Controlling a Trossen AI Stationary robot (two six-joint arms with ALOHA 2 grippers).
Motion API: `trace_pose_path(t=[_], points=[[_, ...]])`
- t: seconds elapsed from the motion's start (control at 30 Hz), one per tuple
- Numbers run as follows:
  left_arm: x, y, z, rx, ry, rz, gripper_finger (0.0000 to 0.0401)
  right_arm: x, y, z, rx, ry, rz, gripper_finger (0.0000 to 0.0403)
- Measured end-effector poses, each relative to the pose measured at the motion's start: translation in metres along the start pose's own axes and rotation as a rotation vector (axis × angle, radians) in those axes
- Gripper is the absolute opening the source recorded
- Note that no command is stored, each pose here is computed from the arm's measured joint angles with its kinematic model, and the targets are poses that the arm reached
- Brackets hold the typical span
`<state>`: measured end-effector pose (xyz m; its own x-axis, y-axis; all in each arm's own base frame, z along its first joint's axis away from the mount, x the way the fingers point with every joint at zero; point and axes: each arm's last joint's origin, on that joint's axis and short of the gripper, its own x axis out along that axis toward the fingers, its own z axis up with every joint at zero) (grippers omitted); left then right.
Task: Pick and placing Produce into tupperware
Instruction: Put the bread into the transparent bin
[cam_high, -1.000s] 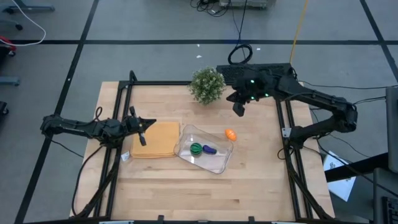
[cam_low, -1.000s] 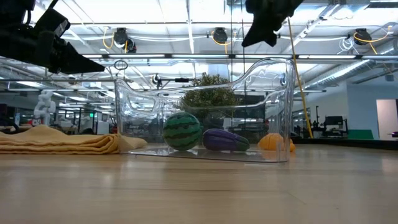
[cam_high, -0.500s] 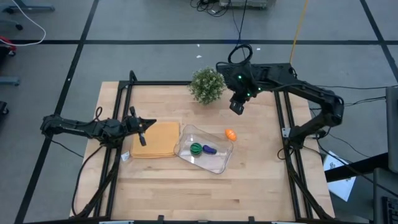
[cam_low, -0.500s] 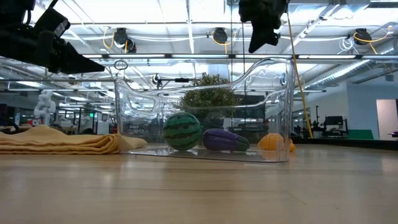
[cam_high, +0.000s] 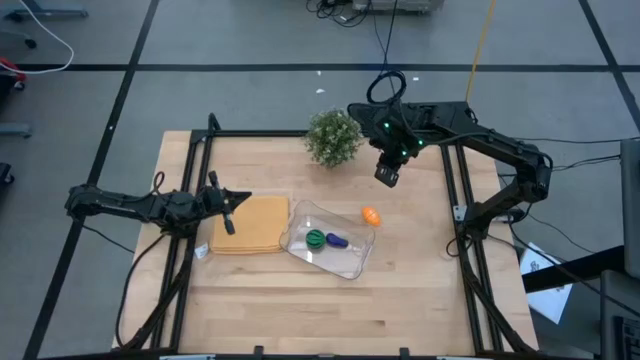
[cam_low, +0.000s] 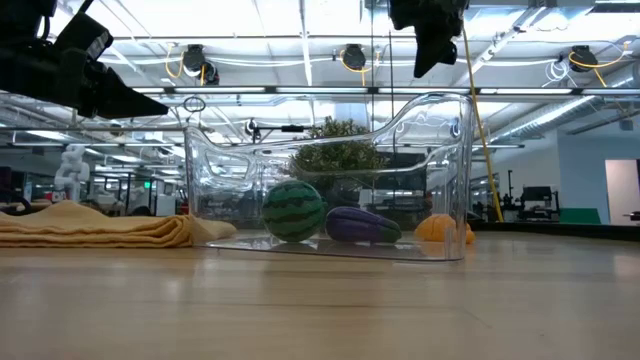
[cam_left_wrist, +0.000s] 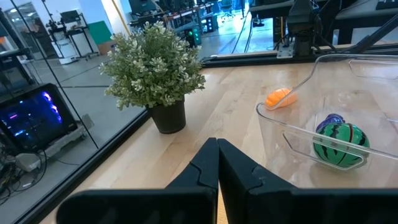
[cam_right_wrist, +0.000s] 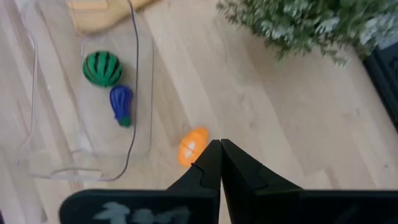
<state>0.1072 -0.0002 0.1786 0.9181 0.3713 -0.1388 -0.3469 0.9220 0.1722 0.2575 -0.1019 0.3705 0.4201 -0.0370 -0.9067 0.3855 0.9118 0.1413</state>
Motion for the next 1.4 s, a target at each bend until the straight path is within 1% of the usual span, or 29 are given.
trace_pose_path(t=[0.4,0.63,0.83,0.97,1.13,1.4], points=[[0.000,0.000,0.000,-0.003,-0.003,0.001,0.0003,0.020,0.026,-0.004,-0.050,0.142,0.029,0.0000],[0.000,0.000,0.000,-0.001,-0.002,-0.009,0.0003,0.039,0.034,-0.003,-0.043,0.241,0.021,0.0000],[0.000,0.000,0.000,0.000,-0.001,-0.010,0.0003,0.057,0.031,-0.002,-0.026,0.334,-0.028,0.0000],[0.000,0.000,0.000,0.000,-0.001,-0.011,0.0003,0.063,0.031,0.000,-0.025,0.345,-0.029,0.0000],[0.000,0.000,0.000,0.001,0.000,-0.012,0.0003,0.062,0.031,0.000,-0.042,0.332,-0.024,0.0000],[0.000,0.000,0.000,0.001,-0.001,-0.016,0.0003,0.062,0.032,0.002,-0.030,0.308,-0.022,0.0000]])
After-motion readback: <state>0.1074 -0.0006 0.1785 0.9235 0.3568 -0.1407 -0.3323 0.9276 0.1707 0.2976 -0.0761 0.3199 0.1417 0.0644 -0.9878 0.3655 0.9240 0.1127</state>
